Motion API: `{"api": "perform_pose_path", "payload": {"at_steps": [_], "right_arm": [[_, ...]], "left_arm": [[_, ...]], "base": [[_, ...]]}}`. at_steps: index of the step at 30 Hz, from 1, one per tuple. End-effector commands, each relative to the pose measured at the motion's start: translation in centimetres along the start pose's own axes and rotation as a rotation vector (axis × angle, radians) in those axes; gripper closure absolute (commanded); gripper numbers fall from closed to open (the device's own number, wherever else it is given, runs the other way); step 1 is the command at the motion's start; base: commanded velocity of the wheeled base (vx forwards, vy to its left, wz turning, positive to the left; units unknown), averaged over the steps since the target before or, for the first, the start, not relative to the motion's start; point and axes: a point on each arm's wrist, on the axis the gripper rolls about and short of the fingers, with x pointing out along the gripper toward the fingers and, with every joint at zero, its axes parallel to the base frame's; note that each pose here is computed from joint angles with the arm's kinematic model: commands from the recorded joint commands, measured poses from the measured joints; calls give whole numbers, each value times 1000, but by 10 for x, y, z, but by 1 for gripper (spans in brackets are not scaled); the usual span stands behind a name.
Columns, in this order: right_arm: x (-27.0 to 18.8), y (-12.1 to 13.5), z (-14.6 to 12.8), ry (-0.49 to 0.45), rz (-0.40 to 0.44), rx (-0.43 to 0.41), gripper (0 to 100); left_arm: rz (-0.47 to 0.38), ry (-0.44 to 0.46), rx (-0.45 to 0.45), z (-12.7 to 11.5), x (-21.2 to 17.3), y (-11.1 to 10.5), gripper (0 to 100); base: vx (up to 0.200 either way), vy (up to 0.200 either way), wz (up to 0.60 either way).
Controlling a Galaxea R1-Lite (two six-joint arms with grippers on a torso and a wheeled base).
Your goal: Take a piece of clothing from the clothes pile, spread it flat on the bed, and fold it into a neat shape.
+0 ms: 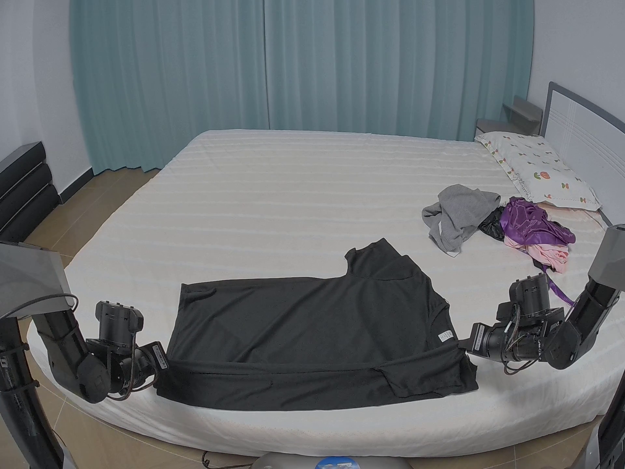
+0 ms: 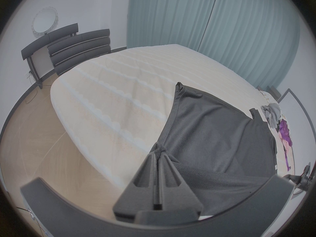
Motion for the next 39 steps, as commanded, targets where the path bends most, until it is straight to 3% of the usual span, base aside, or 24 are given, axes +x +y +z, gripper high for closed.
{"api": "perform_pose_path", "payload": {"at_steps": [1,9,10,11,12,15,21,29,34,35,37,39], "right_arm": [[22,-4,0,29,-17,5,100],[39,-11,0,47,-35,15,100],[41,-11,-1,51,-37,17,0],[41,-12,-1,53,-36,18,0],[41,-12,0,51,-34,21,0],[39,-11,1,48,-25,24,0],[20,-10,8,47,100,101,0],[17,-18,6,44,94,126,0],[17,-21,6,47,88,135,0],[17,-21,5,51,86,136,0],[17,-21,5,52,85,136,0],[17,-21,5,52,85,136,0]], "left_arm": [[10,23,-13,-3,21,-4,100],[15,37,-21,-4,41,-8,100],[16,38,-25,-5,43,-8,100],[18,37,-34,-5,45,-9,100],[16,35,-49,-4,46,-9,0],[14,34,-60,-4,46,-9,0],[-15,-5,-132,7,40,-6,0],[-77,-3,-254,12,31,1,0],[-110,-33,-244,6,22,0,0],[-150,-87,-254,8,20,-1,0],[-166,-111,-263,10,19,-2,0],[-161,-103,-264,9,20,-1,0]], "base": [[0,0,0],[0,0,0],[0,0,0],[0,0,0],[0,0,0],[0,0,0],[0,0,0],[0,0,0],[0,0,0],[0,0,0],[0,0,0],[0,0,0]]}}
